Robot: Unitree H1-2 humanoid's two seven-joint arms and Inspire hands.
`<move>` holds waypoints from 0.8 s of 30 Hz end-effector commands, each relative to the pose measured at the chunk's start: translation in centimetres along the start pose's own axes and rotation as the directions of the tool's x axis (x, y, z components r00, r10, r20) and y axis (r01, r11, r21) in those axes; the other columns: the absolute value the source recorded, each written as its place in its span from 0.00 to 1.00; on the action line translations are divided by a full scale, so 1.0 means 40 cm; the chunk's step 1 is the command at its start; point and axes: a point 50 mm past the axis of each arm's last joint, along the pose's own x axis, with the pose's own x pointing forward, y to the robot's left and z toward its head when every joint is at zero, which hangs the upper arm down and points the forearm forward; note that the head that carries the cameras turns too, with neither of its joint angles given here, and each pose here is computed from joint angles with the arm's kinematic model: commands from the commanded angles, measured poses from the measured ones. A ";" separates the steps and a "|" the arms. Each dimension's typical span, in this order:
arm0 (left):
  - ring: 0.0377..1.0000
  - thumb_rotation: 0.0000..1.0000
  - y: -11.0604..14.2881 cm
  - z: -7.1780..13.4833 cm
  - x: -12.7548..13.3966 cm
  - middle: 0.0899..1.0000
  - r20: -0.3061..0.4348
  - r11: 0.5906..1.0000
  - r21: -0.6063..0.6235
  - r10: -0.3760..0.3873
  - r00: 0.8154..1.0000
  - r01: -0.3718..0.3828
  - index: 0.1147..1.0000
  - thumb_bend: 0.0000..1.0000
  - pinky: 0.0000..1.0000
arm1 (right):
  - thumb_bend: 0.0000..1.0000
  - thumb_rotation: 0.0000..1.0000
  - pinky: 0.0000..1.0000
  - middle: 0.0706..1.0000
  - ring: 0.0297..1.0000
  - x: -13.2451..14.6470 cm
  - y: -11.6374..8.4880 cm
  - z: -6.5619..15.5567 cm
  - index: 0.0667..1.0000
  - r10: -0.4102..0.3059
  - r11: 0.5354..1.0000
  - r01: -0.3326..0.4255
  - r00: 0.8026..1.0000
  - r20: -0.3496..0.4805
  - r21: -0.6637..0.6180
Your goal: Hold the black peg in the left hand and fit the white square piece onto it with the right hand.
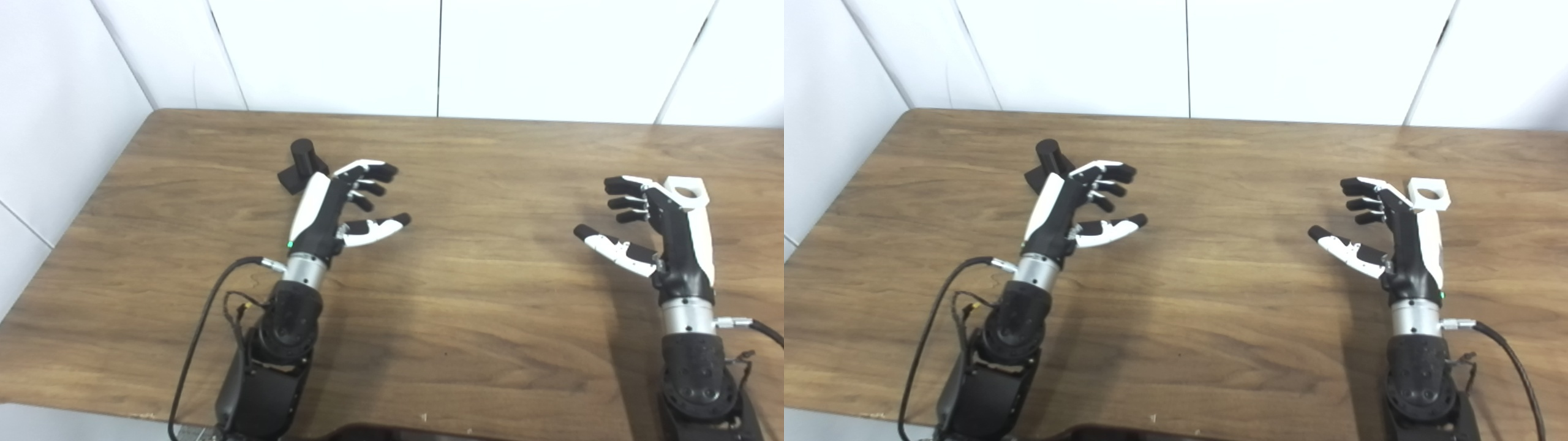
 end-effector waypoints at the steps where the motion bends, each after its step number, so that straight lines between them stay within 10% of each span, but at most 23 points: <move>1: 0.65 0.13 0.052 0.056 0.039 0.69 0.072 0.995 0.068 0.067 0.995 -0.072 0.63 0.65 0.55 | 0.73 0.23 0.57 0.67 0.63 0.007 -0.021 -0.013 0.65 -0.012 0.999 0.013 1.000 0.019 -0.031; 24: 0.72 0.34 0.206 0.085 0.149 0.74 0.068 0.853 0.468 0.227 0.972 -0.232 0.63 0.68 0.55 | 0.72 0.20 0.56 0.67 0.63 0.009 -0.032 -0.018 0.65 -0.026 0.999 0.027 0.999 0.022 -0.027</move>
